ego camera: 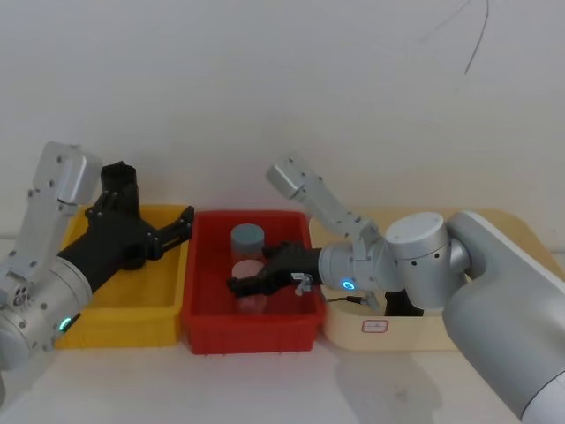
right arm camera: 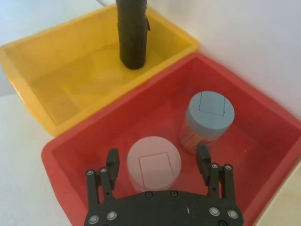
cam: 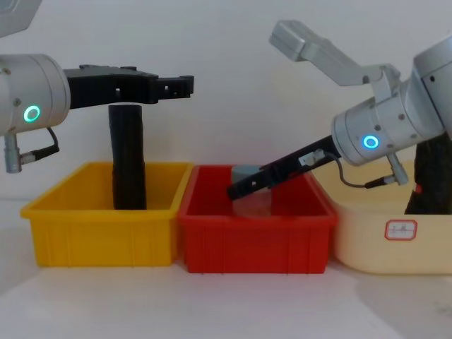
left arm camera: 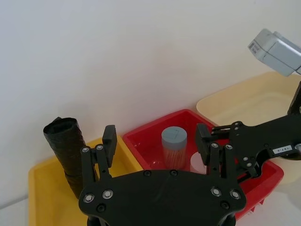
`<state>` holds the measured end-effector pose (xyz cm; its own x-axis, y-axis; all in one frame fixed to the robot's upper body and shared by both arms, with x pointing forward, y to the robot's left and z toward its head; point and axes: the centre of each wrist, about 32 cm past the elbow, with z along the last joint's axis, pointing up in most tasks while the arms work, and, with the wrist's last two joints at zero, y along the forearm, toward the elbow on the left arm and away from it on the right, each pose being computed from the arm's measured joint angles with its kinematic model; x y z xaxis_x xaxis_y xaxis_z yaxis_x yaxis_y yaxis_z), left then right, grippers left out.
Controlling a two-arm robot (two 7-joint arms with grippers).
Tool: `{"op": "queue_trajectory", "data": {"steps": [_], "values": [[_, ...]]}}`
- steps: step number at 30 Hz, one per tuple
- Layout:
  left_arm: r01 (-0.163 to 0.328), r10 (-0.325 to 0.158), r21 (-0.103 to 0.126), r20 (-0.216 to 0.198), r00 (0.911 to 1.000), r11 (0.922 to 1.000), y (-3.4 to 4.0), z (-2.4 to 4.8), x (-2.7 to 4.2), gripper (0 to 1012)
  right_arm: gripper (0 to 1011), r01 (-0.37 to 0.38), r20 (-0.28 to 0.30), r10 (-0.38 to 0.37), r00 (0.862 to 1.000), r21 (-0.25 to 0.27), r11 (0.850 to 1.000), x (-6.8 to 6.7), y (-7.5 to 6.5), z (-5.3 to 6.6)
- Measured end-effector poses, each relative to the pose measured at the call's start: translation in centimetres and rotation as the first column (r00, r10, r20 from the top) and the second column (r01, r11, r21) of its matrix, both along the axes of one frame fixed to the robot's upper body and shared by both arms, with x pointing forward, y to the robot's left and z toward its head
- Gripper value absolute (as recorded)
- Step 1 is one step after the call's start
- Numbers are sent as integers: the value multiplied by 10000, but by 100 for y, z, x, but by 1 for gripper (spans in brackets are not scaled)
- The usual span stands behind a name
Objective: Pick up the garbage bag with the one hand and transfer it to the other hand.
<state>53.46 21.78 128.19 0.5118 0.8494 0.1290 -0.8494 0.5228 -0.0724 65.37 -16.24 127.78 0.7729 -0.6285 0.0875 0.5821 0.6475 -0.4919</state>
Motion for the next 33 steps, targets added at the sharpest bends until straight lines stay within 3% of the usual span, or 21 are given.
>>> {"op": "queue_trajectory", "data": {"steps": [15,21,26,33], "values": [[0,0,0,1,10000,10000,0,0,0,1002,991,58,-285,-55,9996,113,9999,34,-71,-96],[0,0,0,1,10000,10000,0,0,0,1001,888,28,-353,-22,9994,169,9999,38,-79,-113],[0,0,1,1,10000,10000,0,0,0,1001,712,10,-398,-2,9992,204,9998,39,-84,-124],[-1,1,1,1,10000,10000,0,0,0,1002,647,5,-423,4,9991,230,9997,40,-88,-131]]}}
